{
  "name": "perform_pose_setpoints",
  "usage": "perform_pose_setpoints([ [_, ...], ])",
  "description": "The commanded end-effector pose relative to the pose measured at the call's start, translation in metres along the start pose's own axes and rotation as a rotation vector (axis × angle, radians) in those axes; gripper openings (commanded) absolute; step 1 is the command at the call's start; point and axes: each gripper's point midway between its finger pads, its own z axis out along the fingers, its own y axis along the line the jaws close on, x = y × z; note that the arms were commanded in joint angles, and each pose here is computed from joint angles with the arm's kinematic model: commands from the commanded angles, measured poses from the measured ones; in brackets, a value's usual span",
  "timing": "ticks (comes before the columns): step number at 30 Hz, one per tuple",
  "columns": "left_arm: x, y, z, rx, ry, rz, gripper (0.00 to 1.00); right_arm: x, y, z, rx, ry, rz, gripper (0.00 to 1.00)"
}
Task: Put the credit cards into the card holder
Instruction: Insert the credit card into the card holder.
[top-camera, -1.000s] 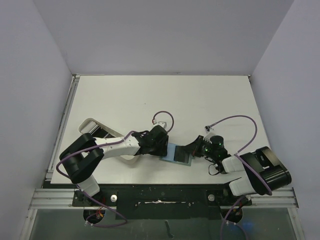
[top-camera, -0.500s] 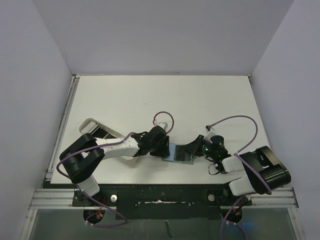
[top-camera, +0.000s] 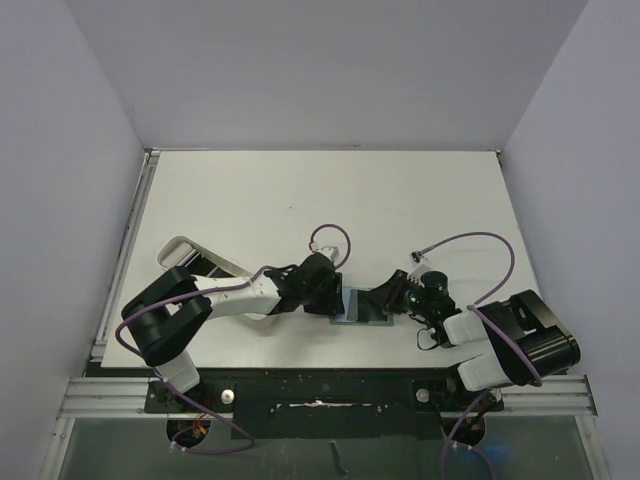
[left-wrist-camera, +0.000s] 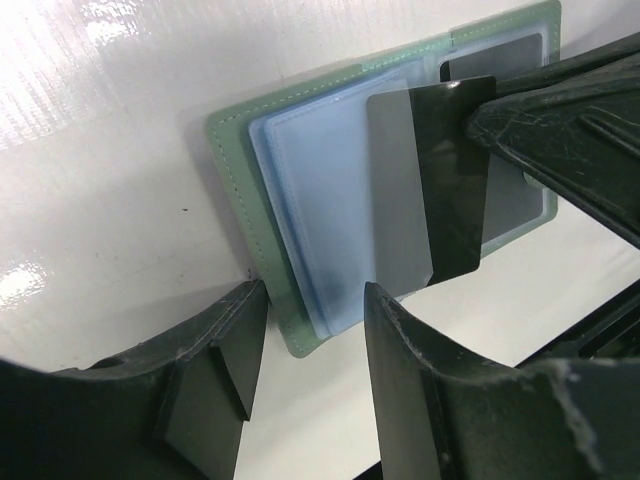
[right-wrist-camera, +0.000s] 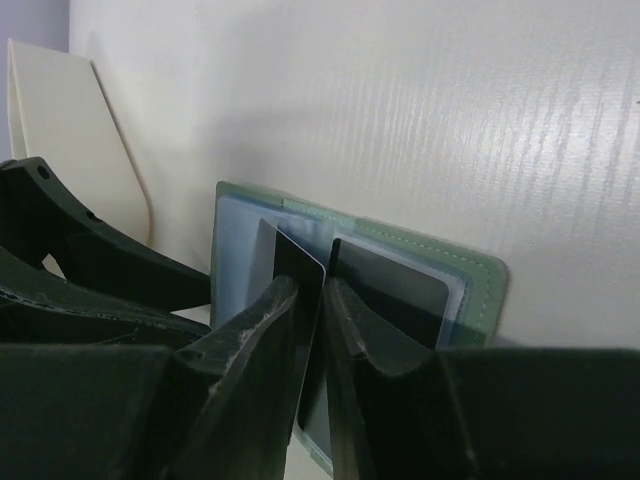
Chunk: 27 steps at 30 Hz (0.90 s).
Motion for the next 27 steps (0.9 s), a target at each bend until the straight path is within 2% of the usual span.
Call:
perform_pose_setpoints([
  [1, 0.008, -0.006, 0.006, 0.023, 0.019, -0.003, 0.42, 0.000, -0.005, 0.000, 0.048, 0.017, -0.019, 0.25],
  [4, 0.005, -0.006, 0.004, 0.021, 0.007, -0.002, 0.42, -0.003, -0.009, -0.006, 0.102, 0.016, -0.031, 0.38],
  [8, -0.003, -0.014, -0.003, 0.055, -0.027, -0.016, 0.41, -0.010, -0.007, -0.013, 0.164, 0.013, -0.069, 0.46],
  [14, -0.019, -0.022, -0.008, 0.120, -0.085, -0.048, 0.40, -0.010, -0.004, -0.018, 0.263, 0.035, -0.097, 0.46],
  [21, -0.024, -0.023, -0.007, 0.153, -0.102, -0.065, 0.40, 0.005, 0.004, -0.001, 0.264, 0.071, -0.081, 0.45],
  [27, -0.022, -0.025, -0.004, 0.178, -0.097, -0.057, 0.39, 0.006, 0.026, 0.014, 0.157, 0.094, -0.092, 0.45],
])
